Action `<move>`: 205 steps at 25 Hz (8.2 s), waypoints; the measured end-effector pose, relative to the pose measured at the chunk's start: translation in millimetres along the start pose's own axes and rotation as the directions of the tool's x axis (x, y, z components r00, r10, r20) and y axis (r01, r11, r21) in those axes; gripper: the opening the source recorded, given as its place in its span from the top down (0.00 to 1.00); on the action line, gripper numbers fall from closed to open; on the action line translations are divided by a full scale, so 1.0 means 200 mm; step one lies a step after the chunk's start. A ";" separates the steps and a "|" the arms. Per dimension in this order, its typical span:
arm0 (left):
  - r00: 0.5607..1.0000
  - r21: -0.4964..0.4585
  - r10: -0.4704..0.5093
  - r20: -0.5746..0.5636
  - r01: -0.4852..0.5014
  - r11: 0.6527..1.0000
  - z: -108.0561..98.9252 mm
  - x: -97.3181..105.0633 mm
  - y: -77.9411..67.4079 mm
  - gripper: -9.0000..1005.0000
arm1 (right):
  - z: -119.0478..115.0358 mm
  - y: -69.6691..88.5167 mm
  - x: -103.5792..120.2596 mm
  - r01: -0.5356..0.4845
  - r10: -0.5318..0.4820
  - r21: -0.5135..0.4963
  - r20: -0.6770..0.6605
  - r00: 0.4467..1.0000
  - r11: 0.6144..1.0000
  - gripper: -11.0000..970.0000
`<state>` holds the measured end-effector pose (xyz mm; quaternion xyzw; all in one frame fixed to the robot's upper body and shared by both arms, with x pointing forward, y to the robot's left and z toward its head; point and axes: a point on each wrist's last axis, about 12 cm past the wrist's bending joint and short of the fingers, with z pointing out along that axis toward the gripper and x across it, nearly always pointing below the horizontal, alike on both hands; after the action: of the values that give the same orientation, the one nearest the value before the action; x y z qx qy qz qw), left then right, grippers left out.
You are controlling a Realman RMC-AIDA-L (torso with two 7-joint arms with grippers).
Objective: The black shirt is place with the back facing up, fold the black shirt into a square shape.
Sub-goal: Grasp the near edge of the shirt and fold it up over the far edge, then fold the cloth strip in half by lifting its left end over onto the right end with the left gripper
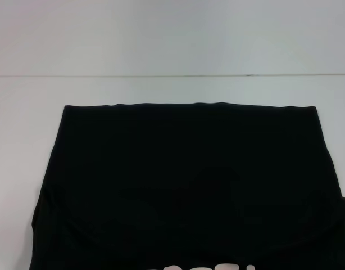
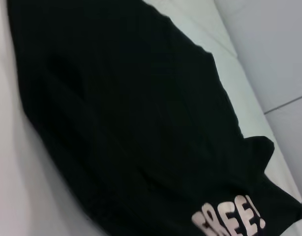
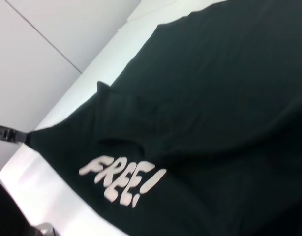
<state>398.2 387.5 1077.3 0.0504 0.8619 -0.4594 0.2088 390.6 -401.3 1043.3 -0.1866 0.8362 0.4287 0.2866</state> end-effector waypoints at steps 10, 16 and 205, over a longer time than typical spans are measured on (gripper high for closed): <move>0.982 0.032 0.169 0.086 -0.173 0.984 0.08 -0.42 -0.05 0.99 | 0.03 -0.06 -0.26 0.096 -0.100 0.031 0.128 0.987 0.995 0.95; 0.956 -0.069 0.232 0.179 -0.223 0.972 0.18 -0.82 -0.05 0.99 | 0.06 -0.12 -0.51 0.157 -0.175 0.094 0.230 0.957 0.983 0.95; 0.988 -0.412 0.146 0.041 -0.116 0.904 0.25 -0.69 0.11 0.95 | 0.23 -0.28 -0.63 -0.078 0.065 0.288 0.055 0.996 0.954 0.94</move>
<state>544.6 374.5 1091.6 0.0472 0.9254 -0.2559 0.2754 533.6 -387.0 1067.6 -0.1027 0.8896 0.3155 0.3140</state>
